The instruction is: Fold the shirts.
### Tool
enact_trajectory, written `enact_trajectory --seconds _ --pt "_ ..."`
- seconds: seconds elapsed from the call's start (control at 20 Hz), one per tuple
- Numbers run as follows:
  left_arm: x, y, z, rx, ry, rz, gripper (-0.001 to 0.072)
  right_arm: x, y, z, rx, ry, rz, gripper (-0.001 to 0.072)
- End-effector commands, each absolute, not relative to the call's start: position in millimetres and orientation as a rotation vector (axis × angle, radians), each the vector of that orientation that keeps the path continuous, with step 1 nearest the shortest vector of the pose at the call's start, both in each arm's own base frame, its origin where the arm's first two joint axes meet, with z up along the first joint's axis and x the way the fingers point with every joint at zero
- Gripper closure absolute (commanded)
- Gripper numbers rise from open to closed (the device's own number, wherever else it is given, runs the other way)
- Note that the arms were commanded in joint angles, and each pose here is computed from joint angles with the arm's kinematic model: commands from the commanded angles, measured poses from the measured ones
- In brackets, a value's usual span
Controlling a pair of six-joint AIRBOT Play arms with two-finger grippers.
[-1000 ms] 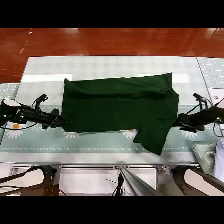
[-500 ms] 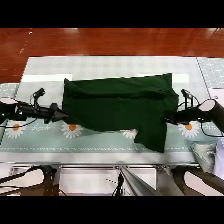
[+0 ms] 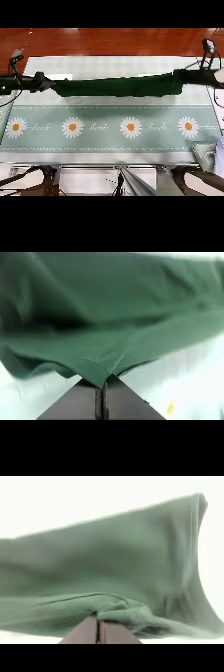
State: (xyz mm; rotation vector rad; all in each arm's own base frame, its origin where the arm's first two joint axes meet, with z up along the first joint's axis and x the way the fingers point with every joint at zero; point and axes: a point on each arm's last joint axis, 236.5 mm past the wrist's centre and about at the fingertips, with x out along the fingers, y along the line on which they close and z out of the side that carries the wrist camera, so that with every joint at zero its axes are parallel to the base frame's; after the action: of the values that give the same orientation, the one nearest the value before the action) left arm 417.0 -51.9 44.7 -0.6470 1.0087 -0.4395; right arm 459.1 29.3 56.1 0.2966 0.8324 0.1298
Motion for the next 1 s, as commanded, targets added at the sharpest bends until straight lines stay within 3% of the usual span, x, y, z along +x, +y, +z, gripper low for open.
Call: enact_trajectory --seconds 0.0,0.25,0.45,0.5,0.55,0.6,0.65,0.7,0.8,0.85,0.95 --pt "462.9 -45.5 36.1 -0.632 0.911 -0.334 0.069 515.2 33.8 52.7 0.355 0.781 0.114 0.0679" --pt "479.4 -70.8 -37.7 -0.682 1.068 -0.343 0.0689 553.9 28.9 18.8 0.417 0.77 0.078 0.0679" --pt "489.7 -68.4 -65.7 -0.734 1.118 -0.31 0.0687 558.9 29.5 -15.3 0.456 0.812 0.06 0.0676" --pt "491.1 -68.3 -66.6 -0.735 1.119 -0.311 0.0634 557.9 30.0 -21.4 0.458 0.826 0.059 0.0583" --pt "491.2 -68.1 -66.6 -0.735 1.119 -0.311 0.0468 557.9 29.7 -21.9 0.455 0.826 0.059 0.039" --pt "491.1 -66.2 -65.3 -0.737 1.117 -0.31 0.0235 558.6 28.9 -17.9 0.443 0.819 0.064 0.022" --pt "489.4 -64.5 -62.4 -0.742 1.123 -0.319 0.0062 557.4 21.7 -9.5 0.394 0.811 0.072 0.0169" --pt "486.8 -61.7 -56.9 -0.762 1.138 -0.332 0.0025 555.1 9.2 2.3 0.324 0.802 0.071 0.0169" --pt "477.0 -55.8 -43.0 -0.816 1.184 -0.366 0.0025 542.5 -35.9 23.1 0.147 0.814 0.009 0.0169" --pt "470.7 -54.5 -36.4 -0.824 1.207 -0.396 0.0026 528.0 -63.8 22.1 0.117 0.872 -0.055 0.0123" --pt "457.6 -55.1 -27.0 -0.837 1.252 -0.452 0.0027 487.1 -102.0 1.8 0.177 1.048 -0.132 0.0114"
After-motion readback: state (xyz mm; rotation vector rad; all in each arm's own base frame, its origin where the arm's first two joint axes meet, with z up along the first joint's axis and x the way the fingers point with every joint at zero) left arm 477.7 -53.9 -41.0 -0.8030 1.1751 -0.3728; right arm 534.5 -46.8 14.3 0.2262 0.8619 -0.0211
